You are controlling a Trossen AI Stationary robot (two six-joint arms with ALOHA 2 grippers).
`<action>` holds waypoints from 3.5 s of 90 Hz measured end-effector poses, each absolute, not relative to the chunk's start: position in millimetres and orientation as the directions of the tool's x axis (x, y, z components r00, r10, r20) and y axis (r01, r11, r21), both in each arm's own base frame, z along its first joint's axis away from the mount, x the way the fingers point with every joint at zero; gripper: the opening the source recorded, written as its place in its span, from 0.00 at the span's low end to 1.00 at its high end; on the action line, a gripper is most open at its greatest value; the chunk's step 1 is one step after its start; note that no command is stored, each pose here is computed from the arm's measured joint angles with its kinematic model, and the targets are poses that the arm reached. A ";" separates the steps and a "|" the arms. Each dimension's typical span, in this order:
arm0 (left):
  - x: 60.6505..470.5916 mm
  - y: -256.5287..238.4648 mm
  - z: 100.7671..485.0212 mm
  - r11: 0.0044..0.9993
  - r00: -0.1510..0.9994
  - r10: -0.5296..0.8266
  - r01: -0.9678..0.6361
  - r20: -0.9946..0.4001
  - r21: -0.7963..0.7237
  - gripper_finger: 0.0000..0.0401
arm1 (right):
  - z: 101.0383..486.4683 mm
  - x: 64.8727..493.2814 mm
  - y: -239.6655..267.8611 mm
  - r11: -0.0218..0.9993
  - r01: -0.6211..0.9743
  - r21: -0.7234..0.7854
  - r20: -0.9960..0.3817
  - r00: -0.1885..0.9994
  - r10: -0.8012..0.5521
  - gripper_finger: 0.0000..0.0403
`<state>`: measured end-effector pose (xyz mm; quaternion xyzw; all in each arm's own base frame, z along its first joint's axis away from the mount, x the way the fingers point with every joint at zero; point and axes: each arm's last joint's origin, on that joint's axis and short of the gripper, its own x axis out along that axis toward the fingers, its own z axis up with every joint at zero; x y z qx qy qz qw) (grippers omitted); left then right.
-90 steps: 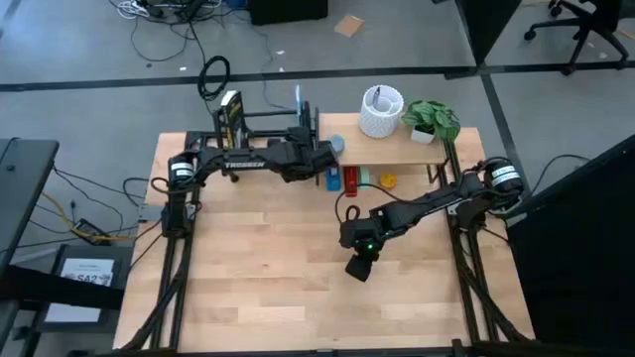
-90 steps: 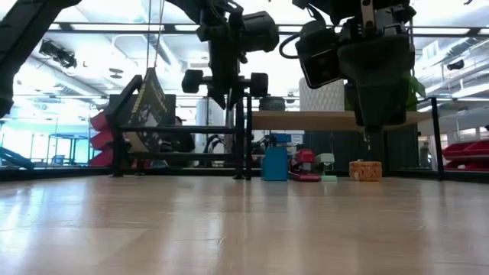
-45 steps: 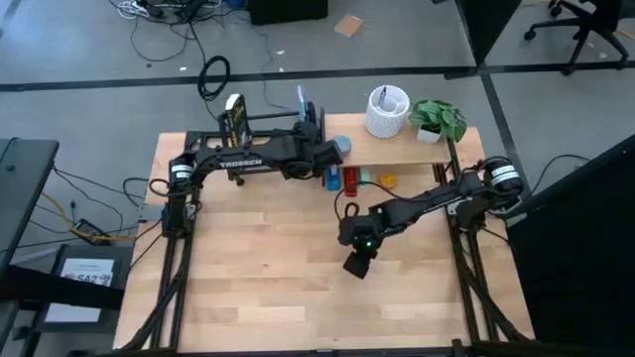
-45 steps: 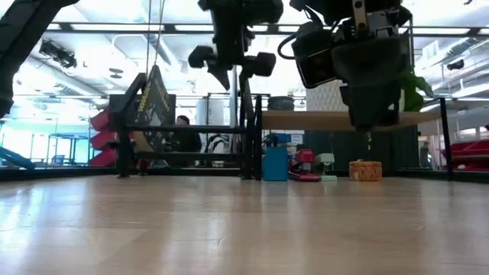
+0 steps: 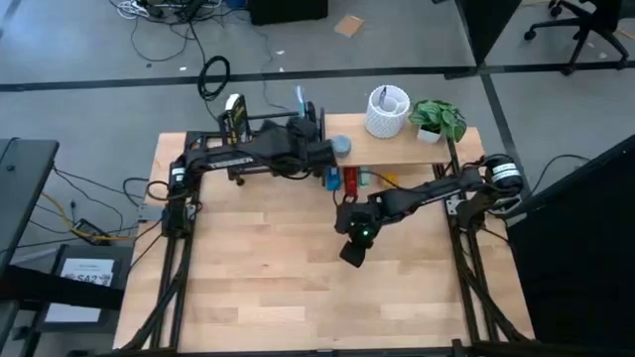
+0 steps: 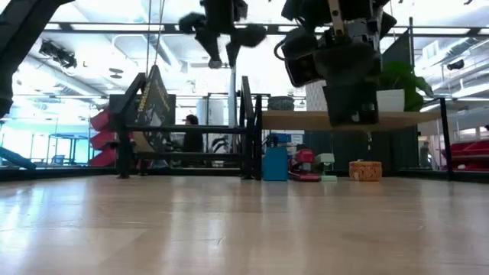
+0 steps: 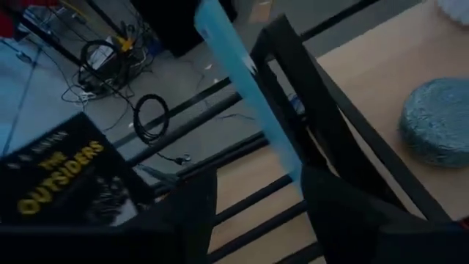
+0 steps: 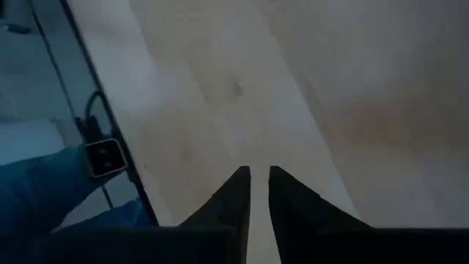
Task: Stock shelves
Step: Remove the purple pen from the white pen holder on the shelf
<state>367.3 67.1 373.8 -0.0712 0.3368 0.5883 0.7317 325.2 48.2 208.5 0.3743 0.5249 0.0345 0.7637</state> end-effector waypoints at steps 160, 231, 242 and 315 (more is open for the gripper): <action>361.0 -76.7 370.3 0.624 0.373 0.539 -0.779 -0.755 0.061 0.44 | 388.8 207.8 -223.4 0.595 0.792 0.138 -0.672 0.516 -0.531 0.61; 363.0 -76.6 370.9 0.628 0.388 0.533 -0.777 -0.752 0.044 0.44 | 378.5 217.6 -228.7 0.506 0.858 0.094 -0.691 0.422 -0.587 0.07; 362.9 -76.5 371.0 0.628 0.388 0.533 -0.777 -0.752 0.044 0.44 | 379.0 217.3 -228.2 0.500 0.859 0.106 -0.690 0.426 -0.585 0.11; 362.9 -76.5 371.0 0.629 0.388 0.533 -0.776 -0.752 0.045 0.44 | 393.4 201.2 -210.0 0.509 0.851 0.127 -0.694 0.443 -0.568 0.32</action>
